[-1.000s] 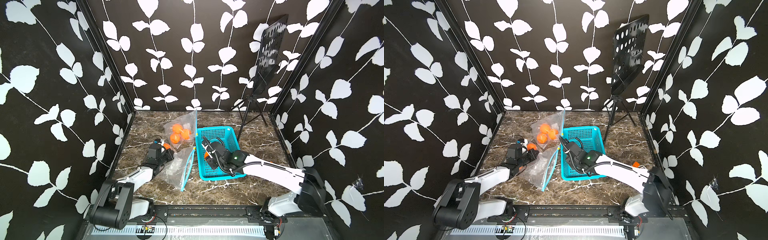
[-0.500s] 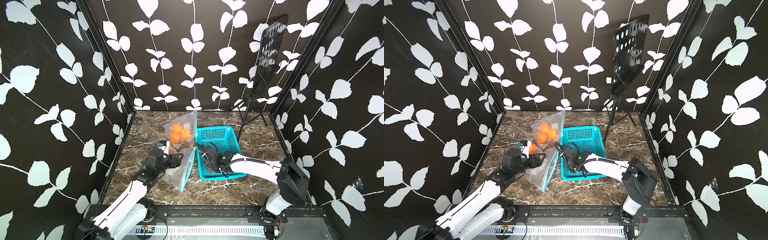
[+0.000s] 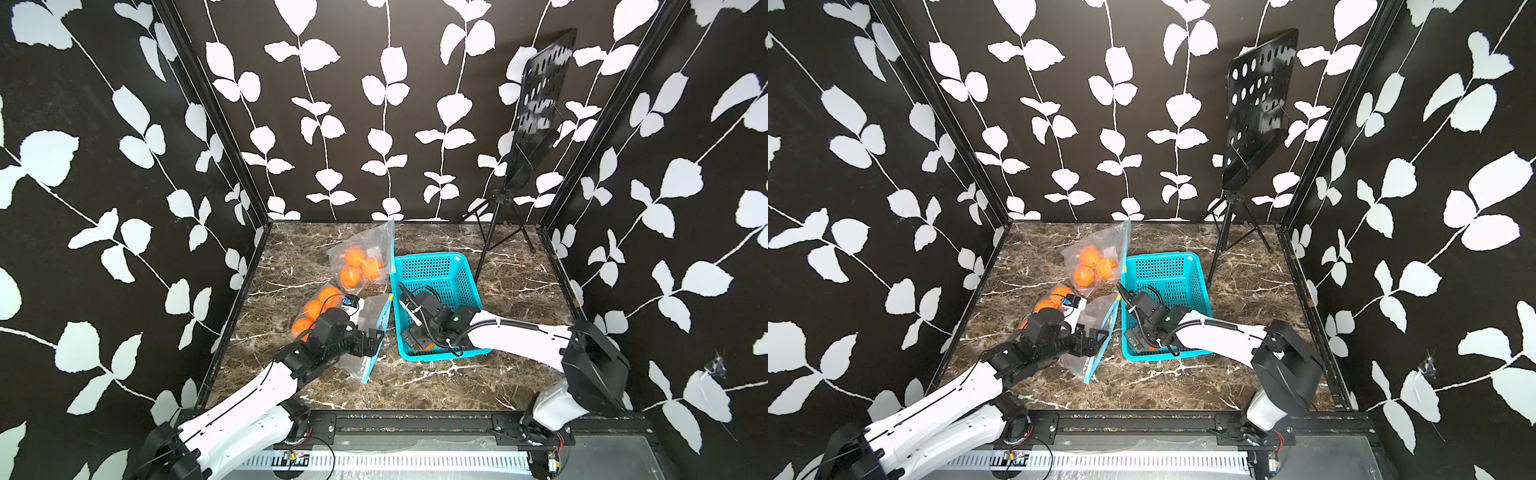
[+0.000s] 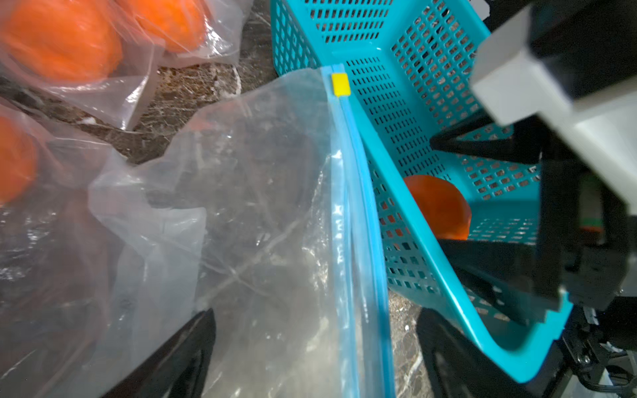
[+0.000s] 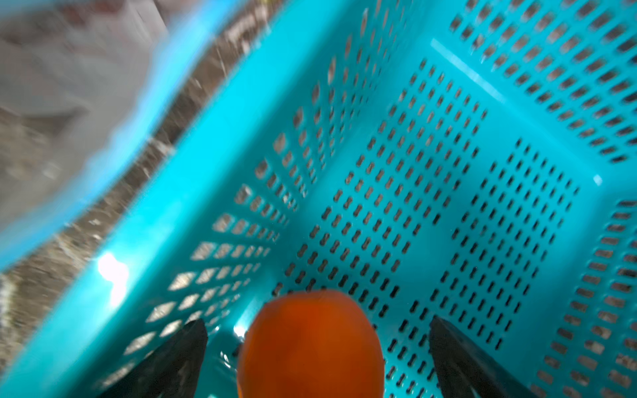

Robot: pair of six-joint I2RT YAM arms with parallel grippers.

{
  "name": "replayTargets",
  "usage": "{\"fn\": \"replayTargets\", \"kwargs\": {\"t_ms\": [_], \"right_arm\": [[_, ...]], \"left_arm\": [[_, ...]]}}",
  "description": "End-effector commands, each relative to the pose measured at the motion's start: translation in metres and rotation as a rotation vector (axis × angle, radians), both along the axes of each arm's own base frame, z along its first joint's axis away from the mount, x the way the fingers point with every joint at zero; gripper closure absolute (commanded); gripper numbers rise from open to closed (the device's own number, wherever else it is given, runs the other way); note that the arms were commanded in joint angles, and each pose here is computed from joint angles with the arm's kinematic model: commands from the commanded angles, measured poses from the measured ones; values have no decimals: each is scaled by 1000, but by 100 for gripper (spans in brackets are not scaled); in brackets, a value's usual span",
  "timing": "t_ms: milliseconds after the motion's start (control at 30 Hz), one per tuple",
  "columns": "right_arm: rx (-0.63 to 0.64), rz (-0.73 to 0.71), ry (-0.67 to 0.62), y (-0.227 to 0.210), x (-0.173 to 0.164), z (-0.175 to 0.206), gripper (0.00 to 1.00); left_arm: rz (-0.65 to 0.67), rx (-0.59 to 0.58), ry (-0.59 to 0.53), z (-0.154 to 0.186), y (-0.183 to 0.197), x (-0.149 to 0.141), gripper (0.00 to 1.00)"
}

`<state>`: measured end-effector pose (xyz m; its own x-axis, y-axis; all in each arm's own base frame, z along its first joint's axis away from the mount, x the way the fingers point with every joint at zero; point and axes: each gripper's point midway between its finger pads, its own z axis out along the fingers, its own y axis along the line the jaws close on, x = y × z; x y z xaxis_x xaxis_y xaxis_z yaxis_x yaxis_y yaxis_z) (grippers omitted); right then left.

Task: Open the zip-top bag and take out the orange
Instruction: Place the orange in the basket.

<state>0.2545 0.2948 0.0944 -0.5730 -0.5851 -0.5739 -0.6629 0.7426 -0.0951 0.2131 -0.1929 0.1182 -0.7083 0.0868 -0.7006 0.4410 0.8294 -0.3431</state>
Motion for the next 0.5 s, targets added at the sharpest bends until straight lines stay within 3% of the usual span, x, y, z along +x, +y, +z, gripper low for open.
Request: {"fn": "replayTargets", "kwargs": {"t_ms": [0, 67, 100, 167, 267, 400, 467], "right_arm": [[141, -5, -129, 8, 19, 37, 1], [218, -43, -173, 5, 28, 47, 1], [243, -45, -172, 5, 30, 49, 1], [285, 34, -141, 16, 26, 56, 3], [378, 178, -129, 45, 8, 72, 17], [379, 361, -204, 84, -21, 91, 30], [429, 398, -182, 103, -28, 95, 40]], "left_arm": [[33, 41, -47, 10, 4, 11, 22], [31, 43, -43, 10, 3, 12, 54], [29, 41, -41, 10, 2, 13, 63], [31, 34, -46, 12, 1, 14, 100], [54, 42, -54, 17, 3, 18, 100], [67, 31, -72, 32, 2, 23, 100], [67, 21, -75, 41, 0, 24, 100]]}}
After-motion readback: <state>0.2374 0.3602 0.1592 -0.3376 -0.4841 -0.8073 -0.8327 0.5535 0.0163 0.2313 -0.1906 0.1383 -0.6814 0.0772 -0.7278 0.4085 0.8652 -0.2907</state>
